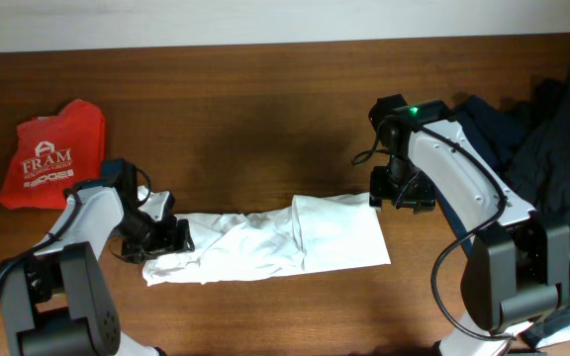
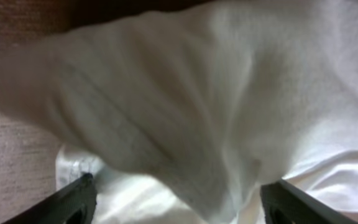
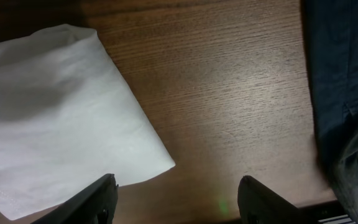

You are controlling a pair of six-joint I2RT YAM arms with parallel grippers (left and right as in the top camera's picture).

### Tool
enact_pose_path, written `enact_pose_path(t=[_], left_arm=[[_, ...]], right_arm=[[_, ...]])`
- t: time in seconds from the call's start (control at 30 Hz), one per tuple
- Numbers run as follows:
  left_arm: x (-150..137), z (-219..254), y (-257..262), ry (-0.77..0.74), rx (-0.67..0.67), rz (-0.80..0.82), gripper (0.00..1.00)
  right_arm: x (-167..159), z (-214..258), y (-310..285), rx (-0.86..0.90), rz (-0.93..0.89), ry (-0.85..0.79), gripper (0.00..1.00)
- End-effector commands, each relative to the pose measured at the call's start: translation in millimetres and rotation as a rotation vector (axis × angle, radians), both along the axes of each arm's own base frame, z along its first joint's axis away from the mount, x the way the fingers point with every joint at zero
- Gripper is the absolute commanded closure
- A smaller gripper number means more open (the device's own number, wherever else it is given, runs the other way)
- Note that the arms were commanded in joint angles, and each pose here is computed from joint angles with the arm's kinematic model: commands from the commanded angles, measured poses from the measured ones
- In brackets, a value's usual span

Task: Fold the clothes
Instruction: 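Grasp the strip's left end with the left gripper and fold it rightward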

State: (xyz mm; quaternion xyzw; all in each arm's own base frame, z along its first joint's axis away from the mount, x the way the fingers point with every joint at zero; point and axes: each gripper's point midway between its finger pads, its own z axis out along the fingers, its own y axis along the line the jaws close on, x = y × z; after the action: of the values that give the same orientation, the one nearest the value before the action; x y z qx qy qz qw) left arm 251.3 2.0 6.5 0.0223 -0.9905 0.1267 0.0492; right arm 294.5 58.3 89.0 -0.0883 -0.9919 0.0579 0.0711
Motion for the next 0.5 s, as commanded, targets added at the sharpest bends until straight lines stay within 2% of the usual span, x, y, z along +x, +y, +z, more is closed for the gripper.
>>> enact_pose_path(t=[0.0,0.03,0.1,0.13,0.17,0.23,0.37,0.4,0.43,0.47], left_arm=[[-9,-9,-3,0.006,-0.010,-0.008,0.31],[-9,-10,-3,0.006,-0.009,-0.008,0.41],[-7,-10,-2,-0.002,-0.004,-0.009,0.45],[-7,-11,2,-0.002,0.021,-0.012,0.42],[-4,-8,9,-0.001,0.059,-0.017,0.25],[9,5,11,-0.024,0.065,-0.017,0.17],[27,25,34,-0.045,0.185,-0.027,0.15],[29,23,35,-0.056,0.190,-0.027,0.13],[27,18,34,-0.054,0.182,-0.031,0.07],[22,12,24,-0.047,0.129,-0.048,0.07]], right_arm=[[5,3,-5,-0.024,-0.008,-0.018,0.34],[5,3,-5,-0.024,-0.008,-0.018,0.34],[5,3,-5,-0.024,-0.008,-0.018,0.34],[5,3,-5,-0.024,-0.008,-0.017,0.34],[5,3,-5,-0.025,-0.008,-0.016,0.33],[6,3,-5,-0.024,-0.008,-0.019,0.32],[6,3,-5,-0.023,-0.004,-0.019,0.32],[6,3,-5,-0.023,-0.005,-0.019,0.32],[6,3,-5,-0.023,-0.004,-0.019,0.32],[6,3,-5,-0.023,-0.005,-0.019,0.32]])
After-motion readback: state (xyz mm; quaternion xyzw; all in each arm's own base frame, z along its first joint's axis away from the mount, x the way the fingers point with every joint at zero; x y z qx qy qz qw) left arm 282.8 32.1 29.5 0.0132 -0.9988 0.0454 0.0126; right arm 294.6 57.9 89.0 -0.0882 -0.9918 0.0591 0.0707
